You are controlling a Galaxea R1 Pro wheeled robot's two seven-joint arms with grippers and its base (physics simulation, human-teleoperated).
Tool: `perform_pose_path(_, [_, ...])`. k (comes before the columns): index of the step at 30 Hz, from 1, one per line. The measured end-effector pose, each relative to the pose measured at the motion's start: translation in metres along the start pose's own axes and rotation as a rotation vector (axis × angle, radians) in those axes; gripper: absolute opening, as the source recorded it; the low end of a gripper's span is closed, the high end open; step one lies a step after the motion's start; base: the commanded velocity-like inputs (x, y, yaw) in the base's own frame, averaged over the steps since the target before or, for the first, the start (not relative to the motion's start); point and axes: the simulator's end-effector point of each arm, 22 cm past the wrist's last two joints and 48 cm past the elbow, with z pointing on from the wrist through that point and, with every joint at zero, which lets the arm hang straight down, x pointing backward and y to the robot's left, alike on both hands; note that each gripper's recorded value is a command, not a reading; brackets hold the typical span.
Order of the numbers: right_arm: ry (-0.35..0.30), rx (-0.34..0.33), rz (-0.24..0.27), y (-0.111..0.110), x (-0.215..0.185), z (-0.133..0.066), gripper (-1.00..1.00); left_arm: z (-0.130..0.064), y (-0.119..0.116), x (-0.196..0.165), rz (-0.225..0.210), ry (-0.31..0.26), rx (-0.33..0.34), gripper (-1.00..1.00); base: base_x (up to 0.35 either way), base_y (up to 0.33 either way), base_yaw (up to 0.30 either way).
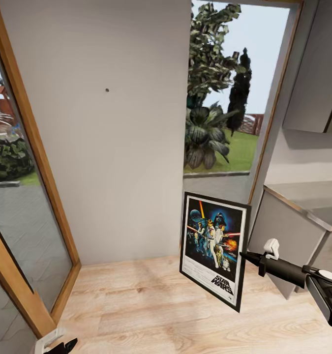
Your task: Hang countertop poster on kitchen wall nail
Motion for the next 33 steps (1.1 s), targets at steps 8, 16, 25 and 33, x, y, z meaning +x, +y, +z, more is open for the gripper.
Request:
perform_pose_path(8, [0.000,0.000,0.000,-0.0001,-0.0001,0.0000,-1.00,0.0000,0.0001,-0.0001,0.000,0.000,0.000,1.00,0.007,0.002,0.219])
perform_pose_path(16, [0.000,0.000,0.000,-0.0001,-0.0002,-0.0004,-1.00,-0.0002,-0.0003,-0.0005,0.001,-0.001,0.001,1.00,0.071,0.081,0.133])
perform_pose_path(25, [0.000,-0.002,0.002,0.0004,0.0001,0.0002,-1.00,0.0002,-0.0005,-0.0007,0.003,-0.002,0.001,1.00,0.061,0.129,0.009])
perform_pose_path(33, [0.001,-0.006,0.005,0.0011,0.0005,-0.0001,-1.00,0.0001,-0.0006,-0.0004,0.005,0.000,0.001,1.00,0.005,0.015,0.000])
